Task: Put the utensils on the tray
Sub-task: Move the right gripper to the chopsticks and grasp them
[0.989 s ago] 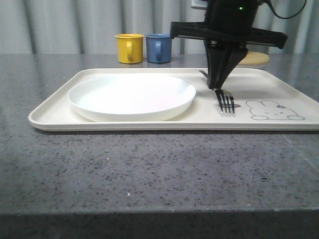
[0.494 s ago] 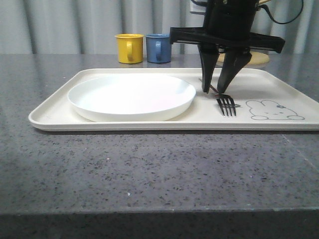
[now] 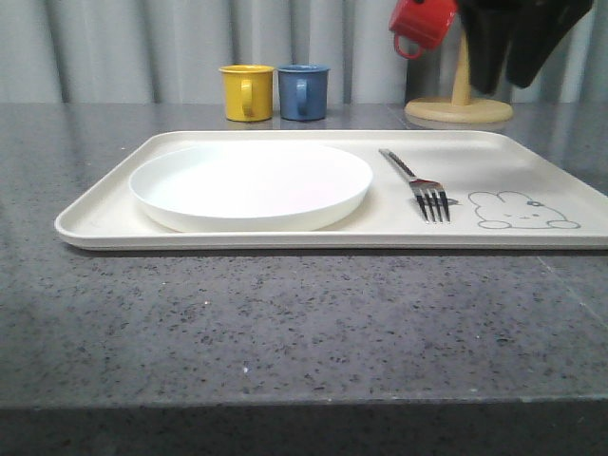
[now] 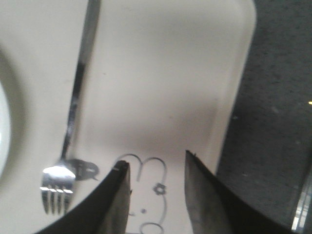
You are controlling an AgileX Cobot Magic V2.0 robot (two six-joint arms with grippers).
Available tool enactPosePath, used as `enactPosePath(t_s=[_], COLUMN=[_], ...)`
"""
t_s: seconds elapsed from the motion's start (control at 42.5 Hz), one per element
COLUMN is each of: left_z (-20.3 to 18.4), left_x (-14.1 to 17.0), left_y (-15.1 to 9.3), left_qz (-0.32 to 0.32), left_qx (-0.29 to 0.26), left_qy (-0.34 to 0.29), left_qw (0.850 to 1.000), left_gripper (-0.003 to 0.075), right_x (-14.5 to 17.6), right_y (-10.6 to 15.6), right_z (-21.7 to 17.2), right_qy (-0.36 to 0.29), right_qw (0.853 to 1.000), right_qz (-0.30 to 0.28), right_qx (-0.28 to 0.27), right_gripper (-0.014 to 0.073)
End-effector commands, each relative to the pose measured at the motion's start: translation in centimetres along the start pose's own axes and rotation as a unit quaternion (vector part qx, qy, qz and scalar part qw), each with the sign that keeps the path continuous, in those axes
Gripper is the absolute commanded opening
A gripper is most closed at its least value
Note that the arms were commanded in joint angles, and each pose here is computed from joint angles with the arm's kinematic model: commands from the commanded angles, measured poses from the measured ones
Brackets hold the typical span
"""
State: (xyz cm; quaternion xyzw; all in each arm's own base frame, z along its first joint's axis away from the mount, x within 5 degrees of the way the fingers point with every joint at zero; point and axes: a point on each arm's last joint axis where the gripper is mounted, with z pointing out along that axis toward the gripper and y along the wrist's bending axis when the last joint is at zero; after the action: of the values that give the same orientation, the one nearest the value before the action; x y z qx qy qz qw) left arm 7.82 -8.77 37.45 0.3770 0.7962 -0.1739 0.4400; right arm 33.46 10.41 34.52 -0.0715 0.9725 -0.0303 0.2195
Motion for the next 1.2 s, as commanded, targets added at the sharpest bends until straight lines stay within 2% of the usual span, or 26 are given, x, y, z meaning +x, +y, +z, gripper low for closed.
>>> enactPosePath(t_s=[0.0, 0.118, 0.235, 0.377, 0.518, 0.871, 1.177], left_z=[-0.5, -0.5, -0.5, -0.5, -0.5, -0.5, -0.5], left_x=[-1.3, -1.3, -1.3, -1.3, -1.3, -1.3, -1.3], left_y=[-0.1, -0.1, -0.1, -0.1, -0.1, -0.1, -0.1], left_qz=[-0.006, -0.006, -0.006, -0.006, -0.006, -0.006, -0.006], left_qx=[0.005, 0.005, 0.005, 0.005, 0.005, 0.005, 0.005], left_qy=[-0.046, -0.046, -0.046, -0.046, -0.046, -0.046, -0.046], left_qw=[0.999, 0.999, 0.999, 0.999, 0.999, 0.999, 0.999], left_gripper=[0.0417, 0.0417, 0.0417, 0.0417, 0.0417, 0.0417, 0.0417], right_x=[0.6, 1.6, 2.5, 3.1, 3.5, 3.4, 3.5], right_y=[-3.4, -6.8, -9.3, -11.9, -13.7, -14.3, -14.4], right_z=[-3.5, -3.3, -2.3, -0.7, 1.3, 5.2, 6.8], right_qy=[-0.046, -0.016, 0.029, 0.073, 0.117, 0.166, 0.186], right_qw=[0.999, 0.999, 0.999, 0.996, 0.991, 0.983, 0.979], right_qz=[-0.006, 0.006, 0.012, 0.042, 0.070, 0.078, 0.076], right_qx=[0.027, 0.041, 0.022, -0.007, -0.011, -0.018, -0.019], right_gripper=[0.0304, 0.0304, 0.0304, 0.0304, 0.0304, 0.0304, 0.0304])
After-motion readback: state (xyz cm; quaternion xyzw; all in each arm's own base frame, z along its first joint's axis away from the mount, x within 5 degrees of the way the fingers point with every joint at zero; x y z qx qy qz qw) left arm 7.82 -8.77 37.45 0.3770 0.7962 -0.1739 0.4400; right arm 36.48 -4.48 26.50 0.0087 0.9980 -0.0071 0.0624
